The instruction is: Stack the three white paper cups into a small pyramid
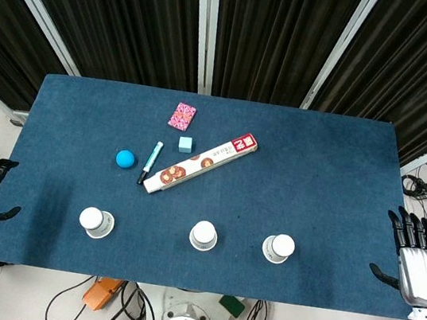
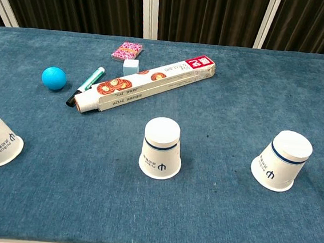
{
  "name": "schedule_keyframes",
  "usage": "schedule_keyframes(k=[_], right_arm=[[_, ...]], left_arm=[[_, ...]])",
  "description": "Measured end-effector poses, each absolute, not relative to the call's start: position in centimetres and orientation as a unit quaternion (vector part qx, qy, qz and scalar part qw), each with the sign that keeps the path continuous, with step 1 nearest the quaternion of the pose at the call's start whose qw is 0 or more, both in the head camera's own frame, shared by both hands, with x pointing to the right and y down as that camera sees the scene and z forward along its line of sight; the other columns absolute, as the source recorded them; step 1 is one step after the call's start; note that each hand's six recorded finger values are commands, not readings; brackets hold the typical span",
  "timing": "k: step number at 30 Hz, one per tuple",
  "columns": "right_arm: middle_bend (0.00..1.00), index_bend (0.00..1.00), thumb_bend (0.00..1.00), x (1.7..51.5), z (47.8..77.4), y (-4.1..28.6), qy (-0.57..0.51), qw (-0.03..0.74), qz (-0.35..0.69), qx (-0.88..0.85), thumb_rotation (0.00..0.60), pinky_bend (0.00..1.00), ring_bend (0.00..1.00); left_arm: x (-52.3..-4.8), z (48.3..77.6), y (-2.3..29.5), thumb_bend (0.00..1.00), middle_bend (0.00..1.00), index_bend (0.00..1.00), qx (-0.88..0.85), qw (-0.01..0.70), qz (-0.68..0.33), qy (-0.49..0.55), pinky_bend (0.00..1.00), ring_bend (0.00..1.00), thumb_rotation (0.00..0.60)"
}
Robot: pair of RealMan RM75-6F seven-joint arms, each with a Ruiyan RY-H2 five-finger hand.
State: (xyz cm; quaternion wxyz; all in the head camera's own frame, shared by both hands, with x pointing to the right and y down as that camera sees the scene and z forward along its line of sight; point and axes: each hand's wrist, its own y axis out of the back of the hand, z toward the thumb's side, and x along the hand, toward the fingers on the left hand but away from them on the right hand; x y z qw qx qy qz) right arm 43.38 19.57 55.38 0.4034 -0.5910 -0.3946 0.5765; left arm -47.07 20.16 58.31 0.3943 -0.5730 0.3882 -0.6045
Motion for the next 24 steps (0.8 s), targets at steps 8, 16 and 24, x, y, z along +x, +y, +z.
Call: schedule_keyframes(k=[8, 16, 24], right_arm=[[0.03, 0.0, 0.19, 43.5, 53.9, 19.3, -0.407, 0.421, 0.567, -0.58, 0.6, 0.04, 0.0], [0.03, 0.0, 0.19, 44.1, 52.4, 19.8, -0.424, 0.429, 0.557, -0.571, 0.6, 0.04, 0.0], [0.03, 0.0, 0.19, 44.4, 52.4, 20.4, -0.427, 0.421, 0.558, -0.574, 0.6, 0.04, 0.0]], left_arm=[[-45.6, 58.3, 20.4, 0.1, 0.19, 0.19, -0.609, 0.38, -0.579, 0.386, 0.0, 0.14, 0.6], [-41.5, 59.7, 20.6, 0.11, 0.19, 0.22, -0.674, 0.373, -0.542, 0.336, 0.0, 0.14, 0.6], [-37.8, 62.5, 20.9, 0.14, 0.19, 0.24, -0.716, 0.367, -0.529, 0.271, 0.0, 0.15, 0.6]])
